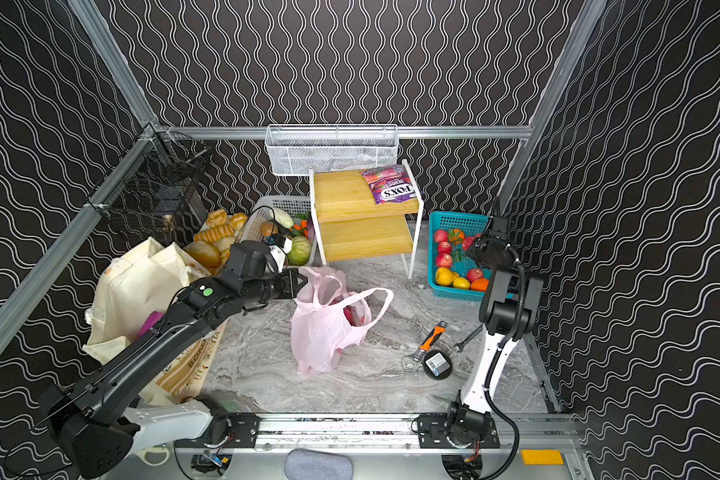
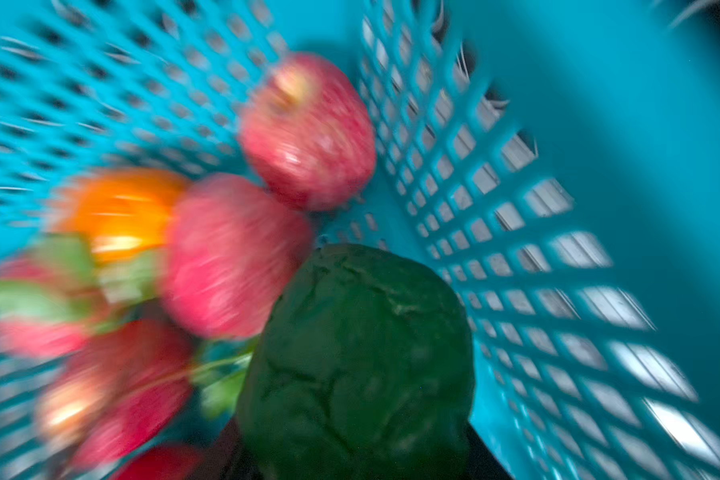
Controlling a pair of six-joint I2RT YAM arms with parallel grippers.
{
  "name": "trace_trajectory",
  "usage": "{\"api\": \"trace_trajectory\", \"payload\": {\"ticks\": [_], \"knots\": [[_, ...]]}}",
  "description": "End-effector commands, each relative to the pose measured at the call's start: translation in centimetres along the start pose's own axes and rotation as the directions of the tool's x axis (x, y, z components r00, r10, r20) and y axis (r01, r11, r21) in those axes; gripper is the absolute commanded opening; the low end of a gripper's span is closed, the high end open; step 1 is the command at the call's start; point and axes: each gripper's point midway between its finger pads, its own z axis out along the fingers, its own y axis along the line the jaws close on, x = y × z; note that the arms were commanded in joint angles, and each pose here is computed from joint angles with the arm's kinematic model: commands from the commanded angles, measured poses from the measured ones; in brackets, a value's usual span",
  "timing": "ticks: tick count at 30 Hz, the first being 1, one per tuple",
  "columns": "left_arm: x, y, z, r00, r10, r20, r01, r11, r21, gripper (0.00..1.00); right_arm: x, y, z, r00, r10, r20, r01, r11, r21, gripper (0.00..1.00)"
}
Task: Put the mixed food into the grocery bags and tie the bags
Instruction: 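Grasp the green fruit in the teal basket with the right gripper, then carry the green fruit into the pink bag held by the left gripper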
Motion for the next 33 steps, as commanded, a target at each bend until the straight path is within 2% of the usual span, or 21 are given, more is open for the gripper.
{"api": "trace_trajectory", "payload": {"ticks": [1, 5, 8, 11, 14, 17, 19, 23, 27, 31, 33], "knots": [[-0.3, 0.0, -0.2, 1.0, 0.008, 0.015, -0.008, 1.0, 0.001, 0.0, -1.1, 1.6, -2.4, 0.999, 0.008, 0.04, -0.005, 0.997, -0.078, 0.49], [-0.1, 0.1, -0.2, 1.0, 0.006, 0.014, -0.006, 1.0, 0.001, 0.0, -0.4, 3.0, -5.3, 0.999, 0.013, 0.037, -0.006, 0.986, -0.164, 0.49], [0.0, 0.1, -0.3, 1.0, 0.008, 0.013, -0.008, 1.0, 0.002, 0.0, 0.0, 4.1, -8.9, 0.999, 0.03, 0.033, -0.021, 0.971, -0.237, 0.49], [-0.1, 0.2, -0.4, 1.0, 0.013, 0.02, -0.013, 1.0, -0.007, 0.0, 0.7, 6.4, -13.3, 0.998, 0.044, 0.046, -0.023, 0.923, -0.383, 0.5], [-0.2, 0.5, -0.5, 0.999, 0.01, 0.039, -0.01, 1.0, -0.013, 0.0, 1.4, 7.3, -17.8, 0.994, 0.077, 0.082, -0.031, 0.888, -0.459, 0.49], [-0.2, 0.6, -0.6, 0.999, 0.007, 0.05, -0.007, 1.0, -0.012, 0.0, 4.2, 9.1, -21.4, 0.993, 0.112, 0.023, -0.079, 0.815, -0.575, 0.48], [-0.2, 0.6, -0.5, 0.999, 0.003, 0.048, -0.002, 1.0, -0.01, 0.0, 6.7, 10.4, -23.4, 0.995, 0.097, -0.016, -0.086, 0.778, -0.622, 0.48], [-0.1, 0.3, -0.4, 0.999, 0.011, 0.042, -0.011, 1.0, 0.003, 0.0, 12.4, 13.7, -26.8, 0.998, -0.019, -0.058, -0.025, 0.739, -0.673, 0.47], [-0.4, 0.0, -0.5, 0.999, 0.023, 0.041, -0.024, 1.0, 0.011, 0.0, 18.5, 17.3, -30.2, 0.971, -0.181, -0.156, -0.007, 0.631, -0.776, 0.46], [-0.5, -0.3, -0.5, 0.999, 0.017, 0.049, -0.019, 0.999, 0.03, 0.0, 24.2, 19.6, -32.5, 0.912, -0.352, -0.209, 0.006, 0.522, -0.853, 0.46], [-0.5, -0.4, -0.3, 0.999, 0.011, 0.044, -0.012, 0.999, 0.039, 0.0, 26.7, 20.6, -33.6, 0.867, -0.445, -0.225, 0.009, 0.465, -0.885, 0.46]]}}
